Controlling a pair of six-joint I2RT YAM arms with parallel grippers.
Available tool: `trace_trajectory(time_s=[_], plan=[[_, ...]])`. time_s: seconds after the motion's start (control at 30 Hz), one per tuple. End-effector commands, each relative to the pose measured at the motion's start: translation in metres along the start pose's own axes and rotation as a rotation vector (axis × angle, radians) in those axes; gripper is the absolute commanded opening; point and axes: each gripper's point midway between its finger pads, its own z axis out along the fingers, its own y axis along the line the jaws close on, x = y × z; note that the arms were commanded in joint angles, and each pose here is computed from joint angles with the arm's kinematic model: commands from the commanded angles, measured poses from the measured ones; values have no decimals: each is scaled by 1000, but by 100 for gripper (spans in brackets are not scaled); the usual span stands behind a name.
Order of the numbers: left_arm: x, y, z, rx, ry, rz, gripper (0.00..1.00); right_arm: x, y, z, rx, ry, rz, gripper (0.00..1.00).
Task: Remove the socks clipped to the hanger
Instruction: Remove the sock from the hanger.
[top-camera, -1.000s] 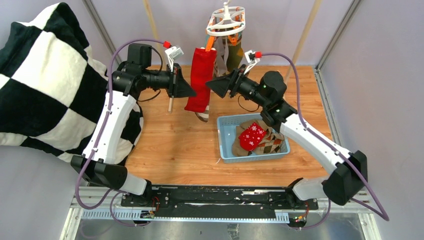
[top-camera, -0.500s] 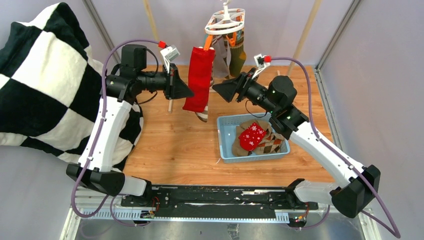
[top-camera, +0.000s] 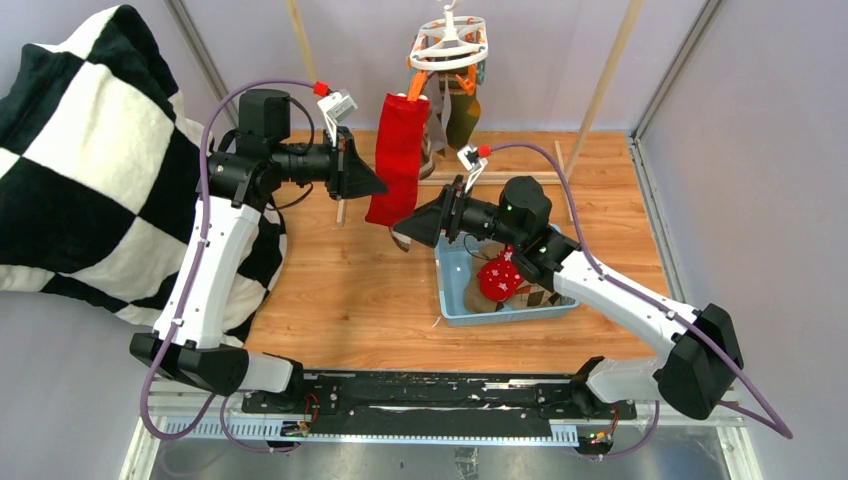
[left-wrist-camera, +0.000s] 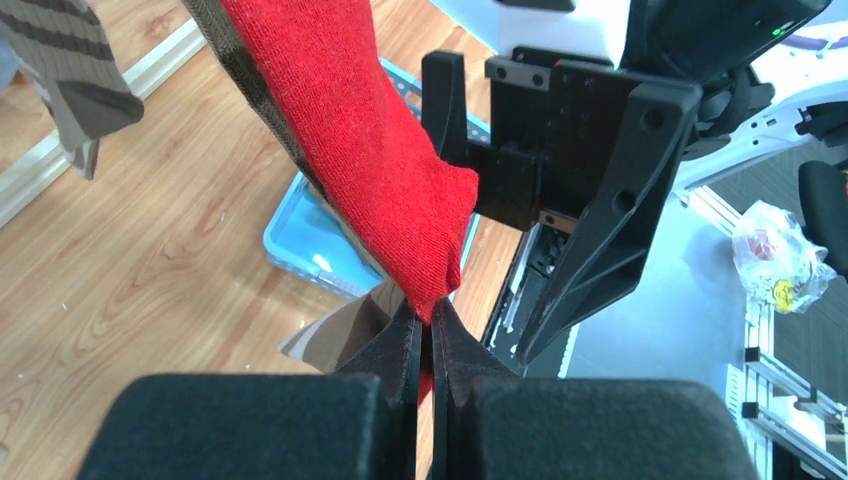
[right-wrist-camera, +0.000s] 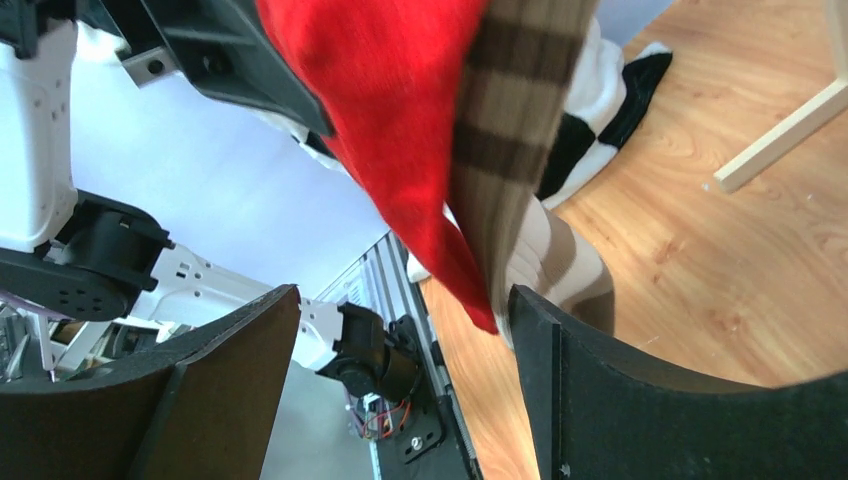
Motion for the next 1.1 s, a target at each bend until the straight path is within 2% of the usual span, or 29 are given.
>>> trace_trajectory(time_s=[0.0, 0.2, 0.33, 0.47, 0.73, 1.07], plan=[[-4, -9, -2, 17, -6, -6, 1, 11, 15, -5, -77, 5, 35, 83], [-6, -7, -2, 3, -11, 4, 1, 28, 4, -9, -41, 55, 50, 93], [-6, -7, -3, -2, -11, 10, 1, 26, 3, -34, 41, 32, -18, 94], [-7, -5, -2, -5, -11, 11, 1, 30, 15, -43, 1, 32, 4, 94], [-11, -6, -1, -1, -15, 5, 1, 41, 35, -23, -196, 67, 80, 91], [-11, -8, -2, 3, -17, -4, 1, 24, 25, 12, -253, -4, 50, 92]])
